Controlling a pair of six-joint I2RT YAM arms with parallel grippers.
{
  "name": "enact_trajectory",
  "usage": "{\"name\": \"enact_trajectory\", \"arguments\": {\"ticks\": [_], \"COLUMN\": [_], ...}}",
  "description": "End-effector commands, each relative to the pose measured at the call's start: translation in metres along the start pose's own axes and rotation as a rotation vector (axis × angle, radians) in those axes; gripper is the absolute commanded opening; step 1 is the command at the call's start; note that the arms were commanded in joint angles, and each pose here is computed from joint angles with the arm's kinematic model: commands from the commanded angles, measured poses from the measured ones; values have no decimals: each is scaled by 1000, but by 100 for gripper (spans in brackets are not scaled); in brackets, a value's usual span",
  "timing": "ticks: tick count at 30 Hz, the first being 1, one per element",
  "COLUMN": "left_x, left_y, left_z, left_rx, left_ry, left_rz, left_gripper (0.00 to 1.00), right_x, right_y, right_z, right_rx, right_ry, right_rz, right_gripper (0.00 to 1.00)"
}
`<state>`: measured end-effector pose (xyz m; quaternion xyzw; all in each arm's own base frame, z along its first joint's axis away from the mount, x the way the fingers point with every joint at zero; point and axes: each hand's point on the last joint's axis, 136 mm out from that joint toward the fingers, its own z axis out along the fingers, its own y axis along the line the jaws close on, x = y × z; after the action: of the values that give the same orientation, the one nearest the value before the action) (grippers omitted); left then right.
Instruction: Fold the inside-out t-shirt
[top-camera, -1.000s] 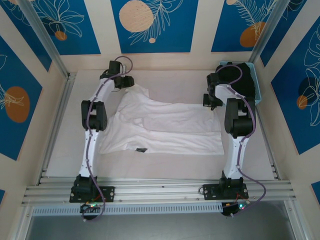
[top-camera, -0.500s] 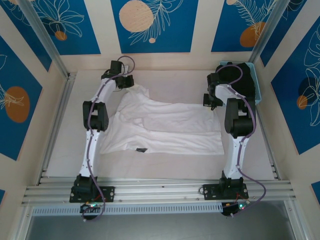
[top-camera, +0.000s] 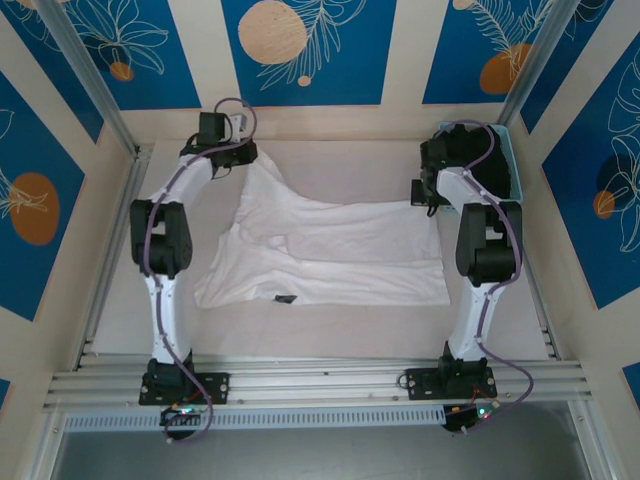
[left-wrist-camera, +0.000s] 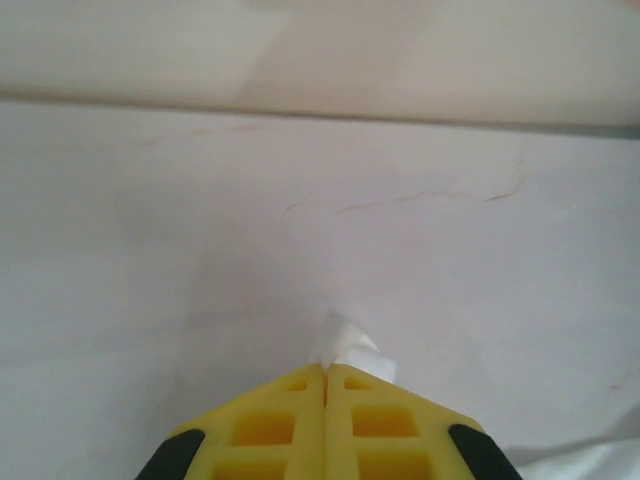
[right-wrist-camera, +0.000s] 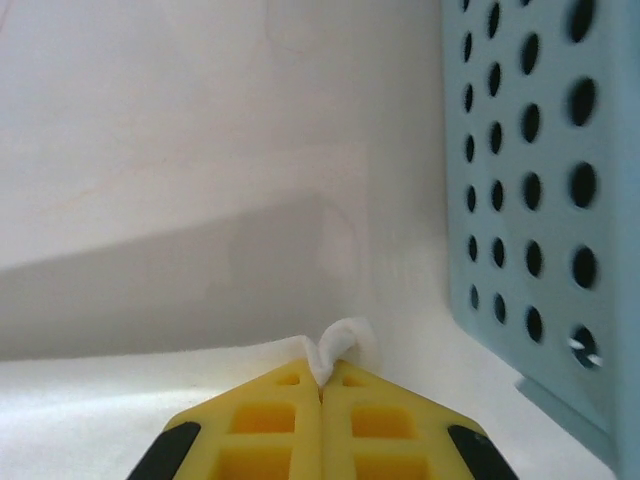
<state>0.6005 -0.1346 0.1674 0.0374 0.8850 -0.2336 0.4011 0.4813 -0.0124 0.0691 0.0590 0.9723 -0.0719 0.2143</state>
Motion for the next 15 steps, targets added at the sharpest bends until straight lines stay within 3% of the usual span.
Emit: {"name": "enact_trajectory", "arguments": {"ticks": [1,15], "left_x": [-19,65], "left_y": [-15,-39], "left_z": [-33,-154], "left_rx": [44,45], "left_ry": [-118,-204], "left_rz": [8,-130], "left_gripper": [0,0], "right_x": [2,76], "right_y": [-6,-15], "right_z": [-15,-48], "right_rx": [4,-94], "right_ry": [-29,35], "right_rz": [-9,224], "right_gripper": [0,0]}}
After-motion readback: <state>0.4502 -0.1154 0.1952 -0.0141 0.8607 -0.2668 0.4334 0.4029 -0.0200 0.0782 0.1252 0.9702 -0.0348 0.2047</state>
